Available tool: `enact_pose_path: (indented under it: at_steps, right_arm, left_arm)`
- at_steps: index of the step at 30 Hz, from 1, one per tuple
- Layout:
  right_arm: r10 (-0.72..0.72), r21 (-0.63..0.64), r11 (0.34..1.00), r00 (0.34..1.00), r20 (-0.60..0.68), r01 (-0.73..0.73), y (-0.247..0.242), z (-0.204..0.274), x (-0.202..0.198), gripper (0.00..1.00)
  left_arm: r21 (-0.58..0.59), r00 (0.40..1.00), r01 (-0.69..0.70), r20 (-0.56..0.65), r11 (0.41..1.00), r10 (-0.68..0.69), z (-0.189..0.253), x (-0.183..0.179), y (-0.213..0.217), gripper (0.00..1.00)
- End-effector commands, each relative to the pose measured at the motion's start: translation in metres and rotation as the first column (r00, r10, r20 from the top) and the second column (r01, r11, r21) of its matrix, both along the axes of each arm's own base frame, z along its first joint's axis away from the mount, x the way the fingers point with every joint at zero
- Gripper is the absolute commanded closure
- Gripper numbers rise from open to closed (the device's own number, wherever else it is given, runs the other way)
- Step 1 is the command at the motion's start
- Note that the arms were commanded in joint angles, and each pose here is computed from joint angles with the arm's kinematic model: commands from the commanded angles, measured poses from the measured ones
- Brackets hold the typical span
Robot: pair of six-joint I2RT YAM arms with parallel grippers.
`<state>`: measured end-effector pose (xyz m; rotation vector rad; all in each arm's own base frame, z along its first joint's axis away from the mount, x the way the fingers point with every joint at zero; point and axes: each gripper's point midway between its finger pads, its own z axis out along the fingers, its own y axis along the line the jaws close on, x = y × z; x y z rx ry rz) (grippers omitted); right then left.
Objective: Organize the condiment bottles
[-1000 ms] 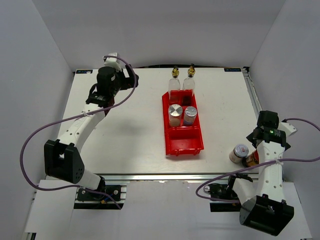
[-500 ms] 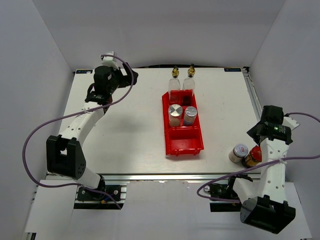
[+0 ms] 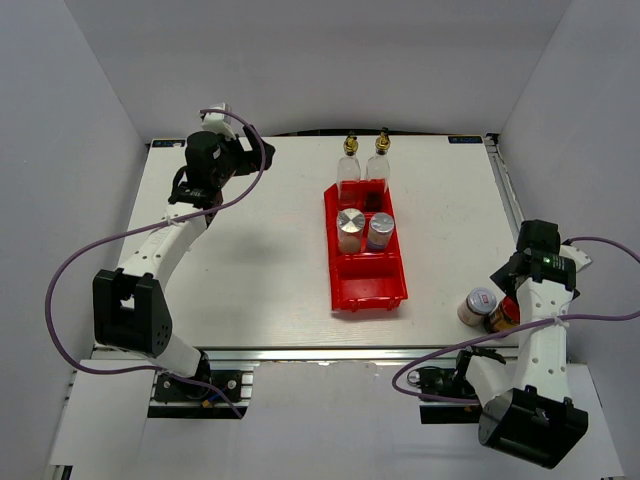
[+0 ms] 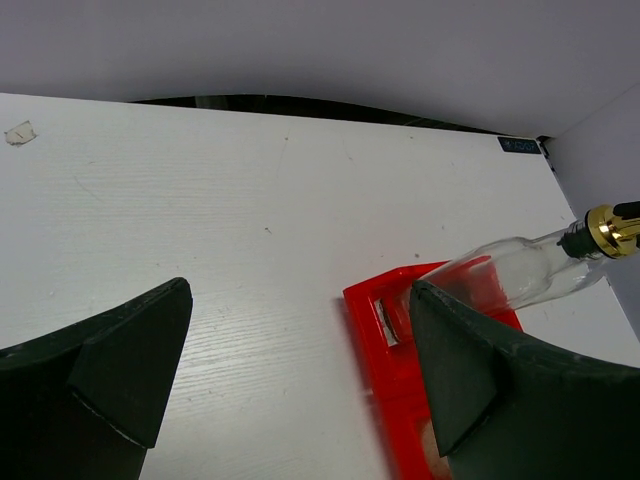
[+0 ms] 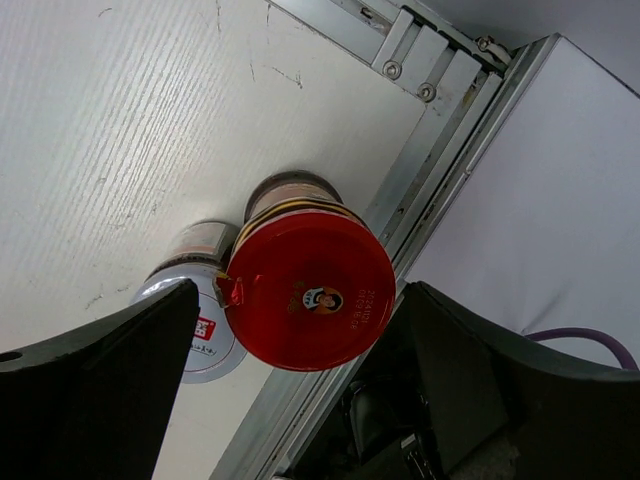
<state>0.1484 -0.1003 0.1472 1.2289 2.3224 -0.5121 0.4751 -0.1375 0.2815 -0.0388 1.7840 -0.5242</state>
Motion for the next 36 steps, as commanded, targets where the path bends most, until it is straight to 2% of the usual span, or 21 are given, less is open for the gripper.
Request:
enact_pose_path:
  at_steps: [1, 13, 15, 22, 25, 28, 29, 36]
  right_arm:
    - [-0.011, 0.005, 1.0, 0.999, 0.04, 0.011, -0.002, -0.003, 0.004, 0.11]
    - [-0.022, 0.045, 0.999, 0.998, 0.061, 0.019, -0.003, -0.024, 0.012, 0.11]
    - [-0.026, 0.037, 0.999, 0.997, 0.071, 0.024, -0.005, -0.023, 0.013, 0.14]
    - [-0.028, 0.047, 0.999, 0.997, 0.072, 0.025, -0.005, -0.028, 0.015, 0.34]
    - [-0.018, 0.045, 0.999, 0.996, 0.084, 0.014, -0.005, -0.026, 0.017, 0.46]
    - [-0.007, 0.038, 0.999, 0.994, 0.105, 0.003, -0.006, -0.02, 0.022, 0.61]
    - [0.011, 0.03, 0.999, 0.993, 0.115, -0.015, -0.007, -0.017, 0.025, 0.73]
    - [0.106, -0.056, 0.994, 0.968, 0.227, -0.096, -0.019, 0.026, 0.059, 0.95]
  left_arm:
    - [-0.004, 0.999, 0.014, 0.038, 1.0, -0.013, 0.018, 0.0, 0.0, 0.02]
    - [0.001, 1.0, 0.006, 0.026, 1.0, -0.006, 0.017, -0.004, 0.002, 0.02]
    - [0.004, 1.0, -0.006, 0.024, 1.0, 0.006, 0.017, -0.004, 0.004, 0.02]
    - [0.008, 0.999, -0.028, 0.03, 1.0, 0.028, 0.019, -0.009, 0.009, 0.02]
    - [0.005, 0.999, -0.043, 0.031, 0.999, 0.043, 0.018, -0.011, 0.012, 0.02]
    - [0.002, 0.999, -0.048, 0.023, 0.999, 0.048, 0.017, -0.013, 0.013, 0.02]
    - [0.001, 0.998, -0.053, 0.024, 0.999, 0.053, 0.017, -0.013, 0.014, 0.02]
    - [-0.002, 0.997, -0.077, 0.018, 0.997, 0.077, 0.014, -0.022, 0.02, 0.02]
